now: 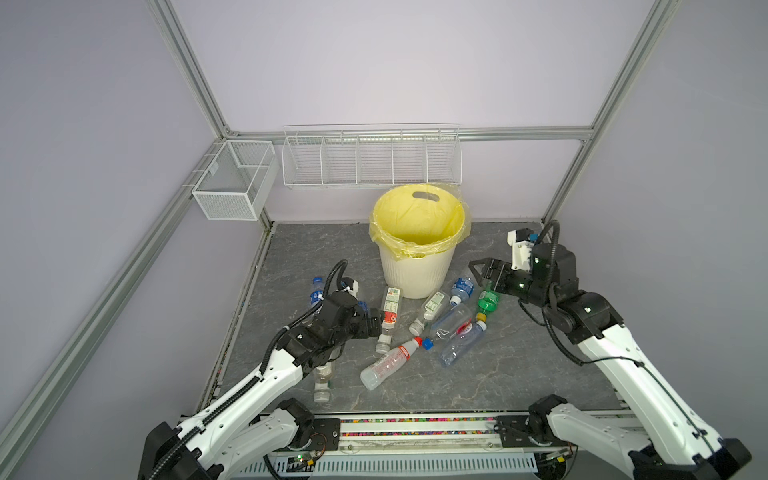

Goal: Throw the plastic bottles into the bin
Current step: 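Withdraw the right gripper from the bin while the left lowers to a bottle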

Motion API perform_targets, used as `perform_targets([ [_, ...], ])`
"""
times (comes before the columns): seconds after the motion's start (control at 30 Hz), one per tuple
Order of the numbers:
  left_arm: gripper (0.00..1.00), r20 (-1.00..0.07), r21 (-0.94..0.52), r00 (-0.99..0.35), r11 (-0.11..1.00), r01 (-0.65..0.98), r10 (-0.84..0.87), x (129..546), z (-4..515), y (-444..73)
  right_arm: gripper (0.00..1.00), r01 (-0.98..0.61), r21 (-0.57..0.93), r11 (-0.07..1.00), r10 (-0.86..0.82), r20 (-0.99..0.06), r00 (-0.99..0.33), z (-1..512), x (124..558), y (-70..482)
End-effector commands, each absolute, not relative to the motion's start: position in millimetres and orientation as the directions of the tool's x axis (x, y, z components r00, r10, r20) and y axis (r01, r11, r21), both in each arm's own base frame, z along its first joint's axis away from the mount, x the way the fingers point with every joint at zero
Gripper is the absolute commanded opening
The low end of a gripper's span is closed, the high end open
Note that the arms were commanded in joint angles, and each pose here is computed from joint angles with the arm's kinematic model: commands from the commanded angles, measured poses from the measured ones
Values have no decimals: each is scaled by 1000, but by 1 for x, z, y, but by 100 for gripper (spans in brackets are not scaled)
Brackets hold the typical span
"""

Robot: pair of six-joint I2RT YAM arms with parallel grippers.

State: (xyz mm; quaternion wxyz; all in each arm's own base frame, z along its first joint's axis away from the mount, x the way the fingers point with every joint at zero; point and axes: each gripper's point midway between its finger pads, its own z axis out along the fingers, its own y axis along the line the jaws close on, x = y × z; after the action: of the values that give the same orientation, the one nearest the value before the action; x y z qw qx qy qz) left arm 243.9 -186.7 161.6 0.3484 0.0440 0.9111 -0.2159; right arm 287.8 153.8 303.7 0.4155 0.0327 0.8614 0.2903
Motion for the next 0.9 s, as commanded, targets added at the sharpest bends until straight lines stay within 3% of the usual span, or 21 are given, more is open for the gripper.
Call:
perform_targets([
  [0.0,99,-616,-362,-787,903,231,-46,242,149,-192,88,-148,487,861,268,-681,-681,279,274,143],
  [0.5,99,-582,-408,-812,878,249,-40,255,140,-218,88,-29,468,883,317,-641,-699,217,217,103],
  [0.87,98,-587,-313,-810,915,253,23,277,123,-233,88,24,423,906,323,-653,-686,195,202,82],
])
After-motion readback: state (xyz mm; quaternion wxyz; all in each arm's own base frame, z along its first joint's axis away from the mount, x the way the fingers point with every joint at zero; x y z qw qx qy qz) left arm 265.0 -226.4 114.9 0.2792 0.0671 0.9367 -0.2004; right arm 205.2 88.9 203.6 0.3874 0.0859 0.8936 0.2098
